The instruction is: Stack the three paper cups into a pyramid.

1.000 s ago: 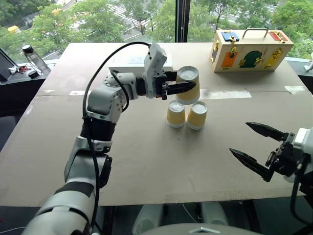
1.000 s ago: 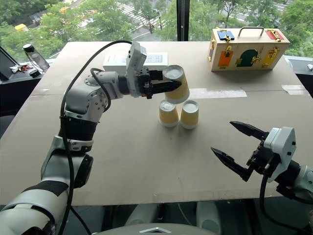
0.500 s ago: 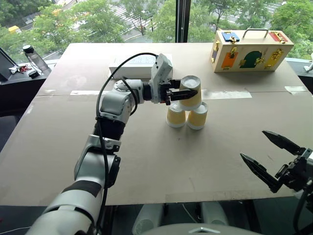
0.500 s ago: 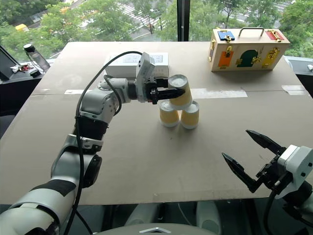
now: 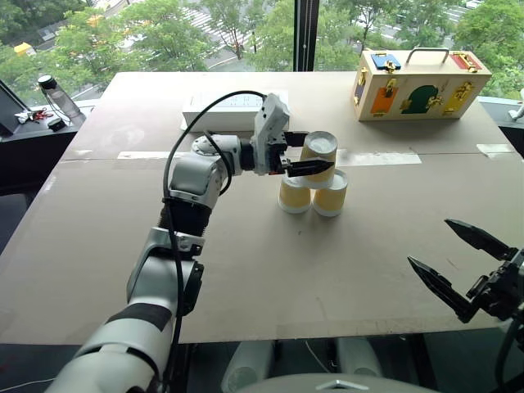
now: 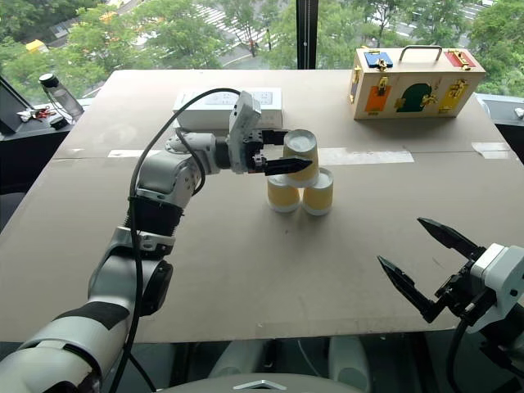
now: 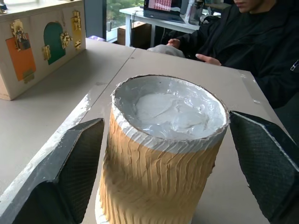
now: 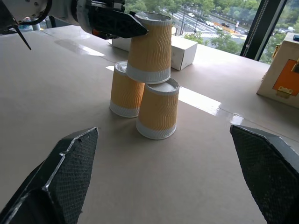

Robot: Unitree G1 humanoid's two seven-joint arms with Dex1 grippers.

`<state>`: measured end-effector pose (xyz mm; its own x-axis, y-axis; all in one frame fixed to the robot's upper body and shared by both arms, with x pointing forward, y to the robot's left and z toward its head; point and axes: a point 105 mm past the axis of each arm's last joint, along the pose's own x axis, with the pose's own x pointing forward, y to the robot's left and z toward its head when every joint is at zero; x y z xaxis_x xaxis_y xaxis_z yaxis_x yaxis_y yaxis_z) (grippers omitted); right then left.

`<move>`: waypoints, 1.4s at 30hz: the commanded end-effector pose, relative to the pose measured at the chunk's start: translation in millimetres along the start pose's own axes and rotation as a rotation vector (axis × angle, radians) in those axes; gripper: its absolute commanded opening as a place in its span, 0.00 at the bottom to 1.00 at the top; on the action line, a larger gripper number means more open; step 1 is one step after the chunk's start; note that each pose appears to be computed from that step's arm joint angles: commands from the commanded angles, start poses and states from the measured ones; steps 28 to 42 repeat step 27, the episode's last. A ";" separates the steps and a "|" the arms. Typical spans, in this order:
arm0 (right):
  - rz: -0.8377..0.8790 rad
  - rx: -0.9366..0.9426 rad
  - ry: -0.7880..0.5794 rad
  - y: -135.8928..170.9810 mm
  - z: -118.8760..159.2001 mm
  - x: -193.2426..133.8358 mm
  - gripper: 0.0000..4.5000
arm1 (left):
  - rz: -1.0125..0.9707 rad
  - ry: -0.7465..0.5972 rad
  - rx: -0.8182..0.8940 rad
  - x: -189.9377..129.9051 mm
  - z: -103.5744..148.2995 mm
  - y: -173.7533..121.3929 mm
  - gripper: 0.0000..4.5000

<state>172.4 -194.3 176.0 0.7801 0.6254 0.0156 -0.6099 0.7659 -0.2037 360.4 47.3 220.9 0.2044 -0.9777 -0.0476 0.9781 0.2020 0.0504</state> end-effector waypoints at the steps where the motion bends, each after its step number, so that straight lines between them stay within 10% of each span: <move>1: 0.012 -0.025 -0.013 -4.7 4.3 0.4 1.00 | 0.051 -0.089 0.047 -27.2 35.3 -4.2 0.98; 6: 0.028 -0.034 0.005 -14.0 -2.8 4.6 1.00 | 0.159 -0.111 0.049 -67.9 32.4 -14.5 0.98; 20: 0.042 0.021 0.165 -50.7 -44.5 -26.8 1.00 | 0.587 0.014 -0.165 -182.6 -93.3 -91.4 0.98; 42: 0.064 0.056 0.204 -59.3 -59.0 -27.2 1.00 | 0.663 0.044 -0.206 -191.2 -114.1 -110.5 0.98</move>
